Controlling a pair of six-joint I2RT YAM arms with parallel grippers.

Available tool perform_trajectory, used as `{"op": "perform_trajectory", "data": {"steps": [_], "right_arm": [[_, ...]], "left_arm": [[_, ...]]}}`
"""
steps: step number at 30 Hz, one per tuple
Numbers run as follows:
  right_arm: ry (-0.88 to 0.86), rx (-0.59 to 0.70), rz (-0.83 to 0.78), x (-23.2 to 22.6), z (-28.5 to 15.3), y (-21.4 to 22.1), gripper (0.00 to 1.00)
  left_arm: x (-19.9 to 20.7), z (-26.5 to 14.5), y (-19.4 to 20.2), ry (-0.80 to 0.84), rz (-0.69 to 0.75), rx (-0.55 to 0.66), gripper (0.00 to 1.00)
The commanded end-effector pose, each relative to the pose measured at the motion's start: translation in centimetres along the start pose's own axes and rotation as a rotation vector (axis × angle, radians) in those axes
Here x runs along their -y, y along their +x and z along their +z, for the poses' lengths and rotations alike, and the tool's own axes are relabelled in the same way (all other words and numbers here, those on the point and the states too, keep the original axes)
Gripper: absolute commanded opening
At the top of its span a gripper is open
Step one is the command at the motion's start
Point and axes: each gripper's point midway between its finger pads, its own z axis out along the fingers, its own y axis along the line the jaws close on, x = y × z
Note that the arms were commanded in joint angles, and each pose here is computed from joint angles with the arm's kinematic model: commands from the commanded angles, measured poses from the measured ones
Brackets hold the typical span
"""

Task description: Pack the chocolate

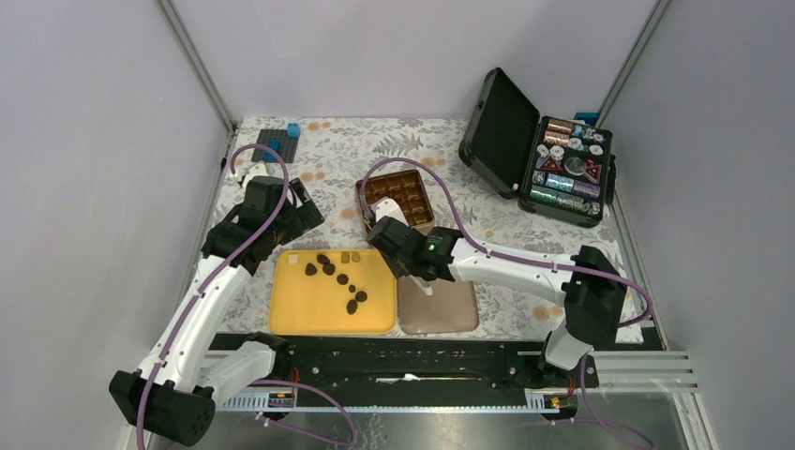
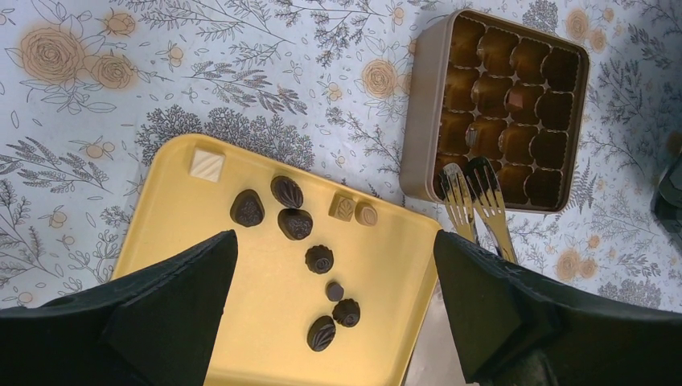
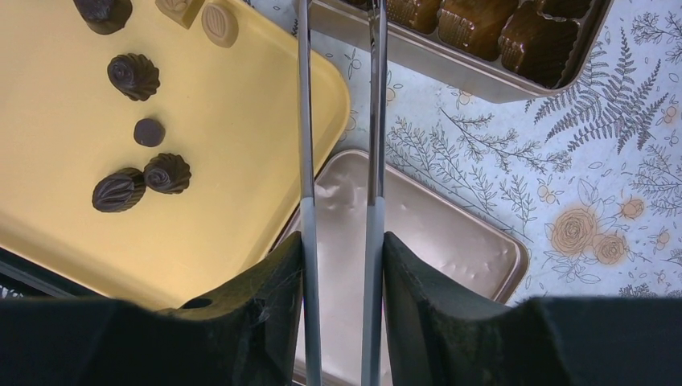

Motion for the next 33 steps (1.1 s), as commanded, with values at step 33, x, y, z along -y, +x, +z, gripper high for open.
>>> {"op": "perform_trajectory", "data": {"steps": [33], "right_arm": [[-0.339,0.002,-0.022,-3.4,-8.5,9.0,0.28]], "left_arm": [[-0.7,-0.2,-1.3,-0.031,-0.018,0.047,0.99]]}}
